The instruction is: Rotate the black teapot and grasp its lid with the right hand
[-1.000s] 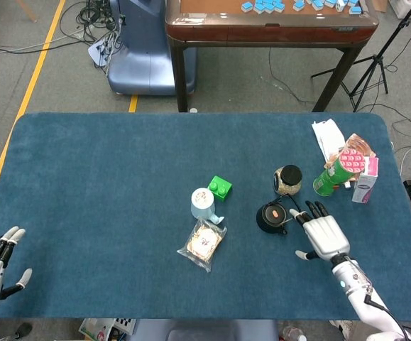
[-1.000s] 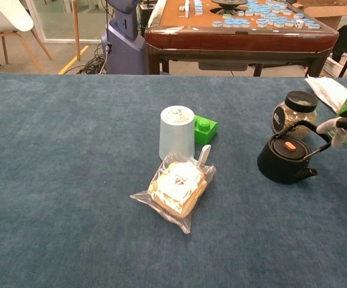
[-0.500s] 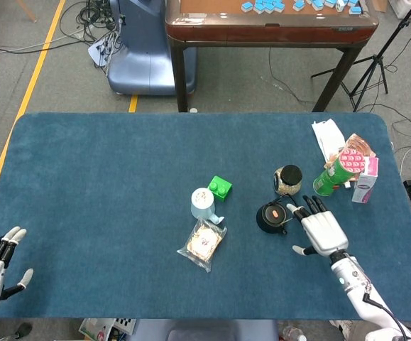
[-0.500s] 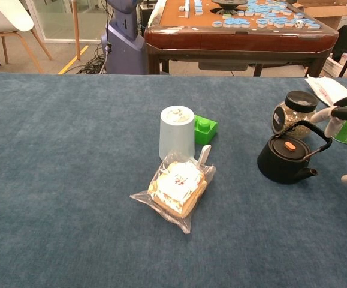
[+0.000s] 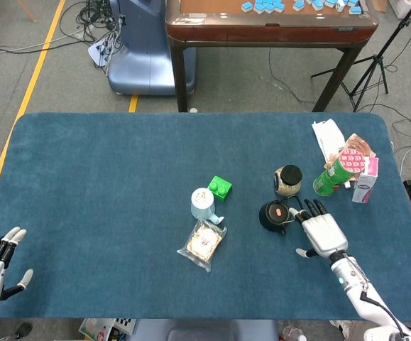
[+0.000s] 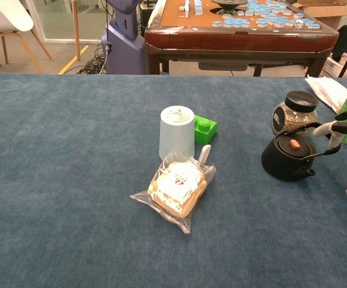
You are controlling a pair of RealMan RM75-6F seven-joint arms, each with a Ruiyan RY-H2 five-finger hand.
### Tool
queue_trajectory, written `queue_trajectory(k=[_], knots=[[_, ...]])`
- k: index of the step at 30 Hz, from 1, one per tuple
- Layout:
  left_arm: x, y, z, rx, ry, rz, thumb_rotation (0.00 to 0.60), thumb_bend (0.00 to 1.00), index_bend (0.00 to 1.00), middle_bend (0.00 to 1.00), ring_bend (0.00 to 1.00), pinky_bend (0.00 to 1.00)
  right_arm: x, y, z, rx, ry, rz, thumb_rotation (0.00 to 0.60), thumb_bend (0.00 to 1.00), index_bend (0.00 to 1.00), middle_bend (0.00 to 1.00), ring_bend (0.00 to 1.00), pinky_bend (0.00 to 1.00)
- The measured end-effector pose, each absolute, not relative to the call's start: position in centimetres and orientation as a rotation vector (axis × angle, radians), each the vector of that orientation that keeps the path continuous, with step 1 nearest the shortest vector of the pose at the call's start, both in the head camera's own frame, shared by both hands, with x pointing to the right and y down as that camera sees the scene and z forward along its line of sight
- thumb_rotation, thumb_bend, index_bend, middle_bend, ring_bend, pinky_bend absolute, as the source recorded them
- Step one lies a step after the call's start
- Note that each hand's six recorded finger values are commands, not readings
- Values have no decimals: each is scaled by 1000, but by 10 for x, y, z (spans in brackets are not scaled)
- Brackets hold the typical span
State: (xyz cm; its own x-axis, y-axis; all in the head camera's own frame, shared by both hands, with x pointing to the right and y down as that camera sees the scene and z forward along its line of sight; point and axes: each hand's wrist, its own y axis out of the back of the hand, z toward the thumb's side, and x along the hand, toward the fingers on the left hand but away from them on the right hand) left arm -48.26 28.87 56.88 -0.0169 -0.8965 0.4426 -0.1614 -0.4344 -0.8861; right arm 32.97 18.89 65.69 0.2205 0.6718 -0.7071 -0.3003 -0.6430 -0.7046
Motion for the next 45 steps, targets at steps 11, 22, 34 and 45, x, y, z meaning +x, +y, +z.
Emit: queue_trajectory(k=[11, 22, 34, 45], knots=[[-481, 288, 570, -1645, 1110, -1502, 600, 293, 111, 75, 105, 8, 329, 218, 643, -1757, -349, 1523, 510, 0, 133, 313, 30, 42], [-483, 288, 568, -1637, 1118, -1506, 600, 293, 111, 75, 105, 8, 324, 203, 632, -1739, -432, 1473, 527, 0, 133, 302, 30, 41], [-478, 288, 572, -1650, 1098, -1507, 600, 293, 111, 75, 105, 8, 371, 199, 617, -1625, -488, 1603, 592, 0, 123, 276, 82, 41], [-476, 290, 573, -1656, 1089, -1509, 600, 293, 111, 75, 105, 8, 396, 203, 630, -1609, -475, 1696, 592, 0, 123, 279, 126, 41]])
